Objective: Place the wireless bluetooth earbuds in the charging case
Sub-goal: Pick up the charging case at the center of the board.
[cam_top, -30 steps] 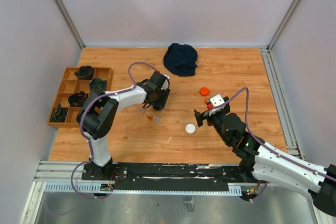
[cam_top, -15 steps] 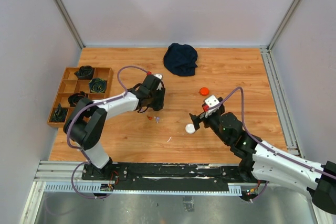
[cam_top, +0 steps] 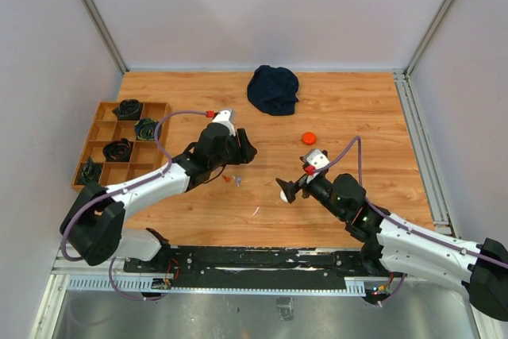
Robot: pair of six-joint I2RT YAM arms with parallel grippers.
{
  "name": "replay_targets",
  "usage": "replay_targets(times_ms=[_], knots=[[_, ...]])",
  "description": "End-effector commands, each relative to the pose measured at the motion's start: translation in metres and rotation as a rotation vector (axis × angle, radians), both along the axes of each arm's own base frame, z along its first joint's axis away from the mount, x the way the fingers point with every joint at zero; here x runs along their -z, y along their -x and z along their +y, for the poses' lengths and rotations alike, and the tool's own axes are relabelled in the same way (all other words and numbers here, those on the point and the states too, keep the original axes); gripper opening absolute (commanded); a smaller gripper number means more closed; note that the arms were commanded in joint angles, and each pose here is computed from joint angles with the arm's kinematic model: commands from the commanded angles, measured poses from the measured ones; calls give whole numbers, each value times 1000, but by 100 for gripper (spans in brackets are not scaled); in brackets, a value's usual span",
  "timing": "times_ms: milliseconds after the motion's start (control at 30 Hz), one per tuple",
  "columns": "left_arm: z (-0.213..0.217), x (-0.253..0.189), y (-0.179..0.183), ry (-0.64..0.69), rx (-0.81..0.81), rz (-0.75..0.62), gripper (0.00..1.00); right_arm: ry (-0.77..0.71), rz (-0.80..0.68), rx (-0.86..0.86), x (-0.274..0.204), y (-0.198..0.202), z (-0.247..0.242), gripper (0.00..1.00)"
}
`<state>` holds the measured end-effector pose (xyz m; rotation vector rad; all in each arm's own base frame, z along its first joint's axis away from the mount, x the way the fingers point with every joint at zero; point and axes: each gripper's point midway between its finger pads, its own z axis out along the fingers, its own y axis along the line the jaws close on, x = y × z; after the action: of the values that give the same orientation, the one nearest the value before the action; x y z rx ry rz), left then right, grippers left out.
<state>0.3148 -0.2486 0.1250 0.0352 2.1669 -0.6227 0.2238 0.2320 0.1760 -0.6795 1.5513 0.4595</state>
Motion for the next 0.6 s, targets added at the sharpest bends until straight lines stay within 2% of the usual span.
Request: replay_targets(times_ms=[0,233,300,400,567], knots=[[-17,-47,1,199,-36,-119,46,-108,-54,-53,-20,3,11,99],[-32,-81,21,329,-43,-204,46,-156,-164,-148,-42,12,23,99],[-35,-87,25,371,-47,-219,46,-166,-171,-147,-47,11,24,97],[-42,-94,33,433,-36,-242,46,-188,-175,-159,-53,11,29,87],[-45,-103,40,490,-55,-274,46,-216,-195,-109,-58,2,25,82]])
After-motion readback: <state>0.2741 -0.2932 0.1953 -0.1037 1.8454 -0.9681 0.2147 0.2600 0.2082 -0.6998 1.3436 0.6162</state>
